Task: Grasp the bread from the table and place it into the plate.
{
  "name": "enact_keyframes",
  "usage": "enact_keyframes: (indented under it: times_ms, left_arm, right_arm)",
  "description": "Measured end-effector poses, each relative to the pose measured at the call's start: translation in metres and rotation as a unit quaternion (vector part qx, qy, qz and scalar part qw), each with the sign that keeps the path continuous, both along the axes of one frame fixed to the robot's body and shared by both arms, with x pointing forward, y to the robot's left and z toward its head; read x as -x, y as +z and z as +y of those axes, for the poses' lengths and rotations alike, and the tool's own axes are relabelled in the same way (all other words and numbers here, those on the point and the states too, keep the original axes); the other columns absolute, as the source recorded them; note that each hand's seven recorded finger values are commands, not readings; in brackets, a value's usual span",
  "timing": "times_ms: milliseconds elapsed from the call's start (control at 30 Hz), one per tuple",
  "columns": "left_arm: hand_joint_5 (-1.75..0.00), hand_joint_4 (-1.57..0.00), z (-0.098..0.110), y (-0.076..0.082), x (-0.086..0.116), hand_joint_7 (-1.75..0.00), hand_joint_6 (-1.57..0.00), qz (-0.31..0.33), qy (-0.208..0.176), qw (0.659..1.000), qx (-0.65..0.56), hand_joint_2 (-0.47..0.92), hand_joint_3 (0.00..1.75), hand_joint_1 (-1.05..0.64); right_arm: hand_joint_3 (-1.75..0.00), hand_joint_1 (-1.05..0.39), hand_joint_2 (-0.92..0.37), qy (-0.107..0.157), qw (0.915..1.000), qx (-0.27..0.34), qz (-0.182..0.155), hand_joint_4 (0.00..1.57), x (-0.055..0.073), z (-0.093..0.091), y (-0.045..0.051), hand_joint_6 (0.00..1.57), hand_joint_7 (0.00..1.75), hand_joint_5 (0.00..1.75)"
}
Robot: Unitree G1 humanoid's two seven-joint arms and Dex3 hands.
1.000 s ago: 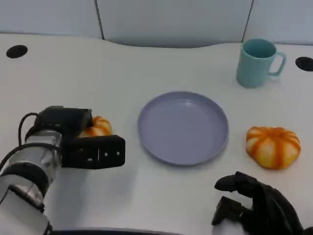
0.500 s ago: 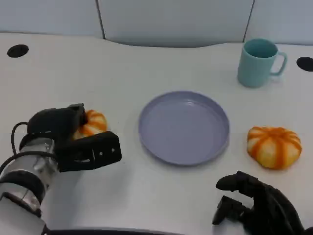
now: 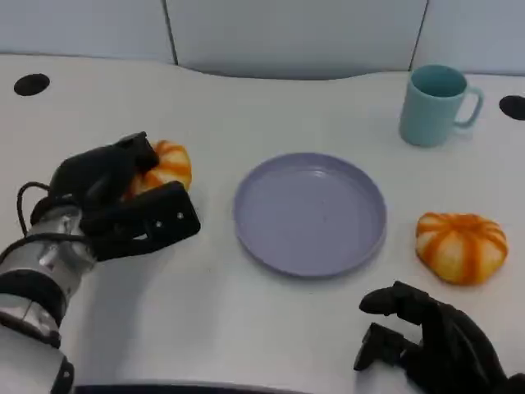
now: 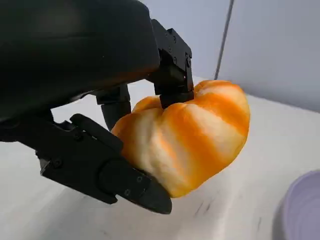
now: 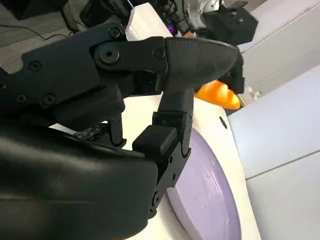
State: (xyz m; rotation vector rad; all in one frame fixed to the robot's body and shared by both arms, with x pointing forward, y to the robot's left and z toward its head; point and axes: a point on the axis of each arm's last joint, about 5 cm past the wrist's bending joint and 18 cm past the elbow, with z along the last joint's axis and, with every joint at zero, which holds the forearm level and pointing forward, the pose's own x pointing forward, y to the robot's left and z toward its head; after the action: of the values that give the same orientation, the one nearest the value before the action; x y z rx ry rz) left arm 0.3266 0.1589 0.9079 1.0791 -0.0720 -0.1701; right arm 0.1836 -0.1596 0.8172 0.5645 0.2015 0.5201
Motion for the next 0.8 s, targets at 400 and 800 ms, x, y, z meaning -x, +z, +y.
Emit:
enact_keyframes:
  times_ms: [400,800]
  left_arm:
    - [-1.75,-0.85,-0.035,0.023,-0.01,-1.75,-0.65,-0.056,-0.093,0.994,0.004,0.88,0.14,-0.15]
    - [-1.75,-0.94,-0.08,0.025,-0.005,-1.75,-0.74,-0.066,-0.183,0.981,-0.006,0.86,0.21,-0.22]
  right_arm:
    - [-0.43,-0.51,-0.92,0.006,1.0,0.005,-0.004,0.68,-0.003,0.003,0.0005,0.73,0.91,1.38]
    - [-0.4,-0.51,-0.92,0.008,1.0,0.003,-0.004,0.72,-0.007,0.006,0.0001,0.77,0.88,1.35]
